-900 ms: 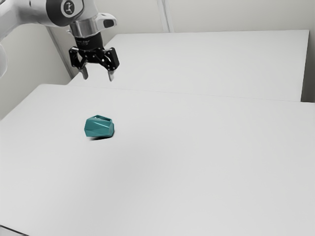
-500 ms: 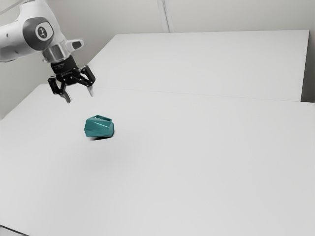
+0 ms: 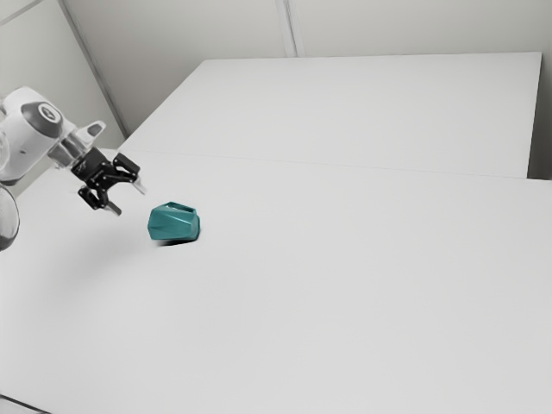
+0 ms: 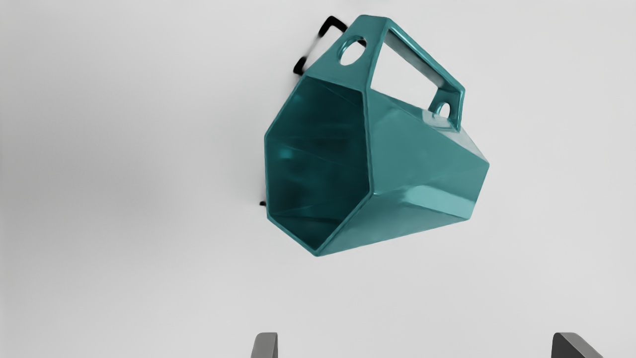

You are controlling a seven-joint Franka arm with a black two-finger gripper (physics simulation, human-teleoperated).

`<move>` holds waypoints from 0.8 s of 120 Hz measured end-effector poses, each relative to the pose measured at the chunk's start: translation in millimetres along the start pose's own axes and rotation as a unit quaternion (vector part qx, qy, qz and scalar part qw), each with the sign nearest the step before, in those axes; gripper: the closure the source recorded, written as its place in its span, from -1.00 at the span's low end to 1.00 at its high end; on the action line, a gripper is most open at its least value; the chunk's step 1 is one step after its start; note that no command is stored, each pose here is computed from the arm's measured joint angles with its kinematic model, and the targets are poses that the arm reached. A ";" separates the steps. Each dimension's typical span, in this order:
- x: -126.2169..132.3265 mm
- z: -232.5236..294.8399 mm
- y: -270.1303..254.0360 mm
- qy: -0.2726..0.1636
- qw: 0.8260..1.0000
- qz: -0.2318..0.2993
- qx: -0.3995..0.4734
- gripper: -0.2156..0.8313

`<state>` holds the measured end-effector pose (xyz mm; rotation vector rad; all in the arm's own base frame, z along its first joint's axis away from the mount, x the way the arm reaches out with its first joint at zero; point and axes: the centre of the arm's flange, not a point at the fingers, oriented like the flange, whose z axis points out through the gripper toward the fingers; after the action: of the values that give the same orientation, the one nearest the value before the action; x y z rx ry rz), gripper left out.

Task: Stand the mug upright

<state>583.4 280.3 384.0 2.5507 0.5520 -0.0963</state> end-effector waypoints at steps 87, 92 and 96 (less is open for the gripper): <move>23.7 88.4 -24.8 0.014 0.983 0.079 -0.168 -0.59; 23.6 90.9 -24.2 0.014 0.982 0.082 -0.170 -0.59; 23.6 91.7 -23.9 0.014 0.982 0.085 -0.171 -0.57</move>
<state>599.0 260.9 289.5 2.2540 0.3253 0.0899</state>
